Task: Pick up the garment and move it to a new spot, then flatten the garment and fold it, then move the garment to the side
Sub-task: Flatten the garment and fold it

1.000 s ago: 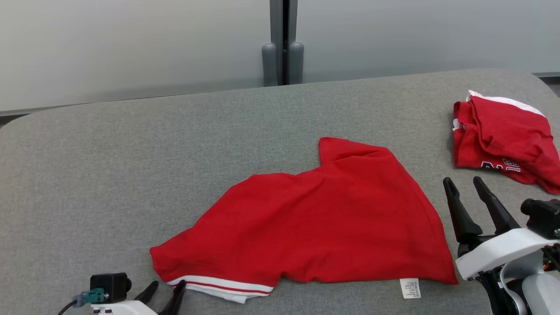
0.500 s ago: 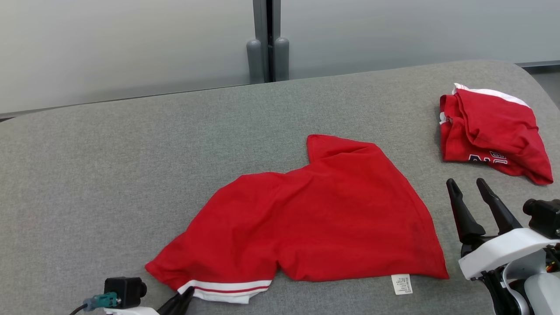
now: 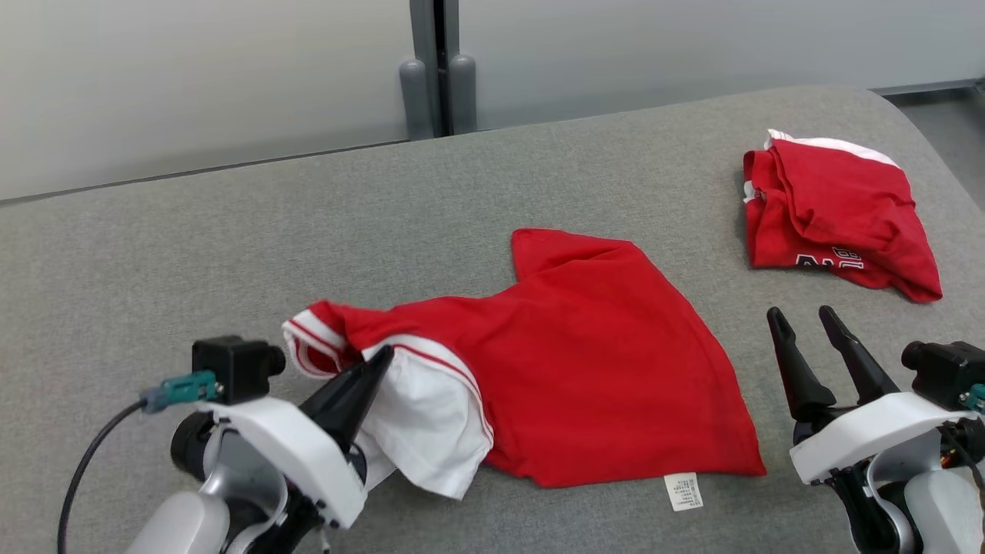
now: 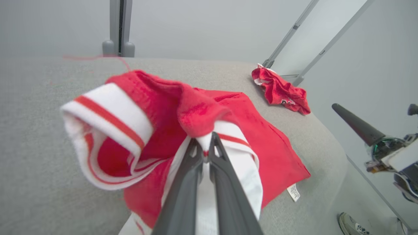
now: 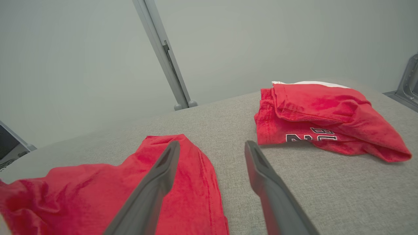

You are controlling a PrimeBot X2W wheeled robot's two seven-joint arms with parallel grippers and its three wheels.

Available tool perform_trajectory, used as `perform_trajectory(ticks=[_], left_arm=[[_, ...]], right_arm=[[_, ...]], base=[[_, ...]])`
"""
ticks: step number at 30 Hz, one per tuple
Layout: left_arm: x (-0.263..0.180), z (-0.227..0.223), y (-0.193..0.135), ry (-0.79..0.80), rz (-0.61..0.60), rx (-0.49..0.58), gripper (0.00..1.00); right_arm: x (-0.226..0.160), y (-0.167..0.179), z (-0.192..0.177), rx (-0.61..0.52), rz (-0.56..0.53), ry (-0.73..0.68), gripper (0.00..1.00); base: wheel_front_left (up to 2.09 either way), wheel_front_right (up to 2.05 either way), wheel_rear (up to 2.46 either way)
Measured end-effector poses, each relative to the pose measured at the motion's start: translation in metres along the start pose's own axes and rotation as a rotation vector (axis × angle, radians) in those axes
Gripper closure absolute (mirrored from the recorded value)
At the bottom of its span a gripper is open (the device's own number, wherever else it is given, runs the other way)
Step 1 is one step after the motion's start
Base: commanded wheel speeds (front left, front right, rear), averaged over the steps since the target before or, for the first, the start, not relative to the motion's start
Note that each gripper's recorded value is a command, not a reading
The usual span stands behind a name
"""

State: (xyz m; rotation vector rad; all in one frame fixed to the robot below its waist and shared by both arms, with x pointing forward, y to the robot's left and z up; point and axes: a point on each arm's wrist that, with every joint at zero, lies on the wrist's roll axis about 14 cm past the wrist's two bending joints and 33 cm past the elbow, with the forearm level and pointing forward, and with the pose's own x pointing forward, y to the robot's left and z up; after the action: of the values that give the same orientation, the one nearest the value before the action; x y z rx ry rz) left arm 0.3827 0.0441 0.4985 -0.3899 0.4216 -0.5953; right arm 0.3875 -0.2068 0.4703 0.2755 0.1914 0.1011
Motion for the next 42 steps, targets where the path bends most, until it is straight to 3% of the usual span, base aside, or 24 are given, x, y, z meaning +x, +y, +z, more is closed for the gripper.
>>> perform_trajectory(ticks=[6,11,12,13,14,27,34,38,42], left_arm=[[0.058,0.010,0.016,-0.027,0.035,-0.033,1.00],[0.092,-0.011,0.048,0.026,0.136,-0.011,1.00],[0.096,-0.014,0.051,0.036,0.145,0.001,0.89],[0.099,-0.018,0.052,0.044,0.143,0.003,0.34],[0.101,-0.021,0.052,0.047,0.139,0.000,0.00],[0.065,0.017,0.062,-0.130,0.181,0.138,0.00],[0.039,-0.034,0.050,0.086,0.161,0.128,0.00],[0.033,-0.031,0.034,0.077,0.142,0.138,0.00],[0.030,-0.001,0.028,-0.034,0.155,0.210,0.00]], right_arm=[[0.005,-0.009,-0.003,-0.001,-0.022,0.013,0.00],[0.009,-0.010,-0.009,-0.004,-0.021,0.036,0.00],[0.010,-0.008,-0.010,-0.005,-0.017,0.035,0.00],[0.011,-0.007,-0.010,-0.004,-0.014,0.036,0.00],[0.011,-0.006,-0.011,-0.003,-0.010,0.038,0.00],[0.007,0.009,-0.006,-0.013,0.039,0.010,0.00],[0.005,0.010,-0.007,-0.018,0.046,0.014,0.00],[0.004,0.006,-0.007,-0.020,0.037,0.016,0.00],[0.004,0.003,-0.008,-0.016,0.027,0.018,0.00]], base=[[0.00,0.00,0.00],[0.00,0.00,0.00],[0.00,0.00,0.00],[0.00,0.00,0.00],[0.00,0.00,0.00],[0.00,0.00,0.00],[0.00,0.00,0.00],[0.00,0.00,0.00],[0.00,0.00,0.00]])
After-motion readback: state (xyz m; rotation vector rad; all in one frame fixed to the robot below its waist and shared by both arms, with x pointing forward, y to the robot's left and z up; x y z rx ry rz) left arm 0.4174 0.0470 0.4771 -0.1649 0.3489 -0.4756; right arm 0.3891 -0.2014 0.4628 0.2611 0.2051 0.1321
